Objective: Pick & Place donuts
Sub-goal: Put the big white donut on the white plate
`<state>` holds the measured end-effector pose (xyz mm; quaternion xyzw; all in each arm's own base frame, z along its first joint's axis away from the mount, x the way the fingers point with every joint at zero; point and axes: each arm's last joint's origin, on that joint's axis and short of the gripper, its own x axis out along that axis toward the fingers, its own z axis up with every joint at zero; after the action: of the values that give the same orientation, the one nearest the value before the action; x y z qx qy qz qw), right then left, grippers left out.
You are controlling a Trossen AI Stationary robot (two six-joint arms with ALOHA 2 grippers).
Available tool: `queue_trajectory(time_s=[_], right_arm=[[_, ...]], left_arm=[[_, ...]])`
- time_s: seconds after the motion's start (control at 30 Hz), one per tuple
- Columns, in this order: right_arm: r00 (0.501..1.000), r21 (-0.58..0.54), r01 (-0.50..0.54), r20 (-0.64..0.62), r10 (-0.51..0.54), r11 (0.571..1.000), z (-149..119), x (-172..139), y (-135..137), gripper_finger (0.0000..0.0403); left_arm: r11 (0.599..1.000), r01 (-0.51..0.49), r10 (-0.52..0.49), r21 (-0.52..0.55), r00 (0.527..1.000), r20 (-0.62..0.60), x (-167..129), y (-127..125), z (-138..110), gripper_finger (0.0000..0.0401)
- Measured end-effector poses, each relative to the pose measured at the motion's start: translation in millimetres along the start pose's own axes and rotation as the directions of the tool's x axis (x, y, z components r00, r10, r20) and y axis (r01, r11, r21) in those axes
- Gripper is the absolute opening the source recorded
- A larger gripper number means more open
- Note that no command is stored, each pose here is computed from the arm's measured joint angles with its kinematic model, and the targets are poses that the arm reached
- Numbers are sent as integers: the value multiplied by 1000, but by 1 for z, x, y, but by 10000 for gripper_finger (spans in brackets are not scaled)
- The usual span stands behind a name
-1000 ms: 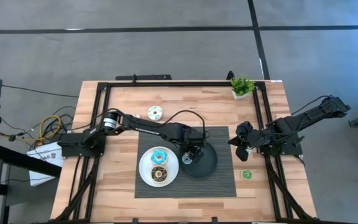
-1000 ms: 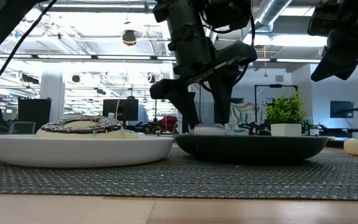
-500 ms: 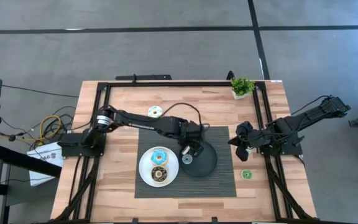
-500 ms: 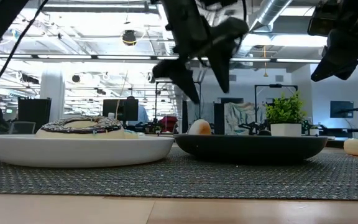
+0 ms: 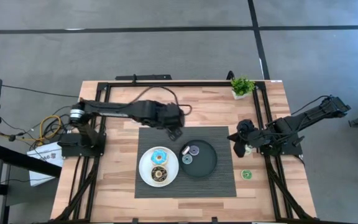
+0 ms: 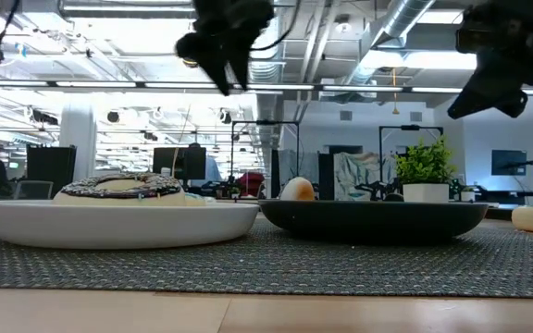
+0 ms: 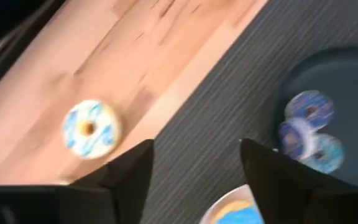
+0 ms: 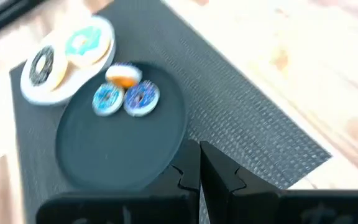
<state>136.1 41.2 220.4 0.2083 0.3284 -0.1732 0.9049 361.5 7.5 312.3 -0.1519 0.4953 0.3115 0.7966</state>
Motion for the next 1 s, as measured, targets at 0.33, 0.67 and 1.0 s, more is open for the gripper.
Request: queue_trajectory(time_s=[0.33,0.67,1.0], right_arm=[[996,-9,55,66,-55,998,2,0,-1,1],[980,105,102,163,-118,989,10,1,-3,1],[965,239,177,151,-216,955,17,23,-5,1]], left_arm=[[983,149,-133,-110,981,139,3,87,-52,52],[967,190,-136,-173,950,280,27,135,-63,33],[961,197,-171,-193,974,146,72,173,-47,166]])
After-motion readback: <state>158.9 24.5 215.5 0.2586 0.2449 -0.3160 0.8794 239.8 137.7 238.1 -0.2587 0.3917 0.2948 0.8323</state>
